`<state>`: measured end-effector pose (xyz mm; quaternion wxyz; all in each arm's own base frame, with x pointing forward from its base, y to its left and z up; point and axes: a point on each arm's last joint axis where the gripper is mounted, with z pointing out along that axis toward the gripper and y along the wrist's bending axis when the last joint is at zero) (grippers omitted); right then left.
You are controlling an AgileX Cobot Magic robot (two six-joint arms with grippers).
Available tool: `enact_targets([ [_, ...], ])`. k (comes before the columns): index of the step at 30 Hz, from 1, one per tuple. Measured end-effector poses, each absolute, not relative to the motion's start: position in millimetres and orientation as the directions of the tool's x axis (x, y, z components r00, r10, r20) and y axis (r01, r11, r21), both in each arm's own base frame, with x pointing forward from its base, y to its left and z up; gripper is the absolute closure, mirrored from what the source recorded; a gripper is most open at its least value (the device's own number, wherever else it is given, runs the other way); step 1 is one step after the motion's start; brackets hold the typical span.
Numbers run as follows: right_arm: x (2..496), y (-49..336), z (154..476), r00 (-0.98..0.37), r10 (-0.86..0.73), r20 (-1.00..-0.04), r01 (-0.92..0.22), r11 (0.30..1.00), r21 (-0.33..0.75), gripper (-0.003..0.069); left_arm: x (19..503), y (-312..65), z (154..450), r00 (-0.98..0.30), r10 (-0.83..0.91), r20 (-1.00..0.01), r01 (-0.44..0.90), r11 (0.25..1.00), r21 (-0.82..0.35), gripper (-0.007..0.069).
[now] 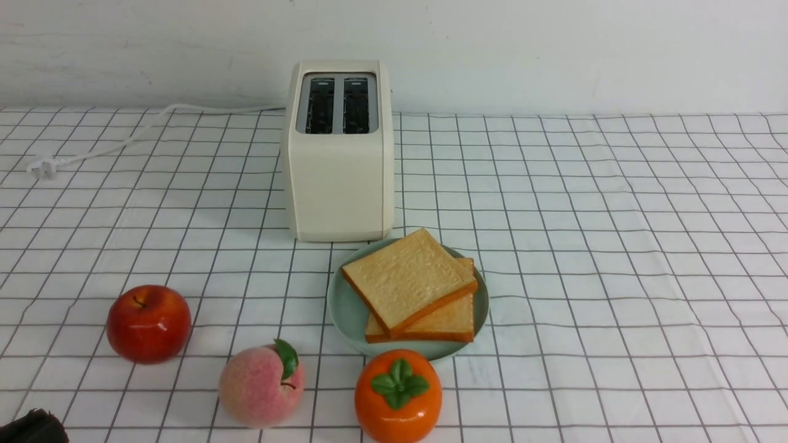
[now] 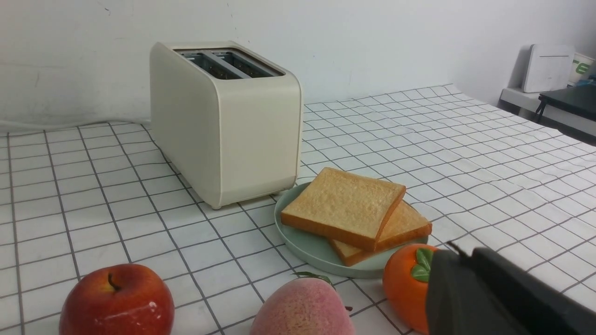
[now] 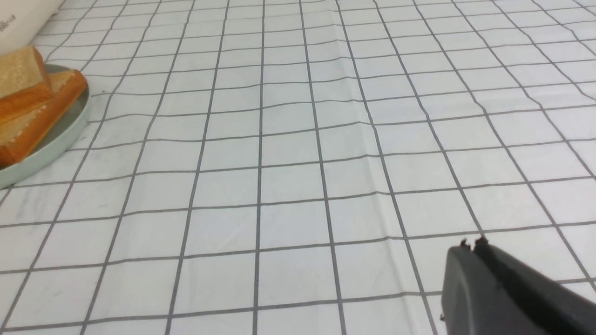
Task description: Take toasted bread from bread machine on white checkered table place on plate.
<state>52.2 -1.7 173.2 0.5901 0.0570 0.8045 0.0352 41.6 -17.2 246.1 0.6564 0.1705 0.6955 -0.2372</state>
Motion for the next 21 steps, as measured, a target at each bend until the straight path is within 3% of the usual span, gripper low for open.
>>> enact_targets([
  [7,52.2,-1.7,173.4,-0.297,0.134,-0.946,0.050,0.991,0.125,0.0661,41.6,-24.5,236.9,-0.120,-0.209,-0.971,0.554,0.797,-0.240,0.0603],
  [9,52.1,-1.7,173.4,-0.297,0.134,-0.945,0.050,0.991,0.125,0.0659,43.6,-27.8,231.8,-0.024,-0.276,-0.961,0.583,0.777,-0.238,0.0638],
  [13,52.1,-1.7,173.4,-0.297,0.134,-0.945,0.050,0.991,0.125,0.0657,47.8,-22.1,226.1,0.151,-0.340,-0.928,0.462,0.854,-0.238,0.0638],
  [16,52.1,-1.7,173.4,-0.297,0.134,-0.945,0.050,0.991,0.125,0.0655,50.4,-15.6,225.1,0.193,-0.326,-0.926,0.356,0.902,-0.243,0.0638],
  [21,52.1,-1.7,173.4,-0.298,0.135,-0.945,0.050,0.991,0.126,0.0646,55.6,-6.0,211.0,0.101,-0.285,-0.953,0.148,0.952,-0.269,0.0638],
])
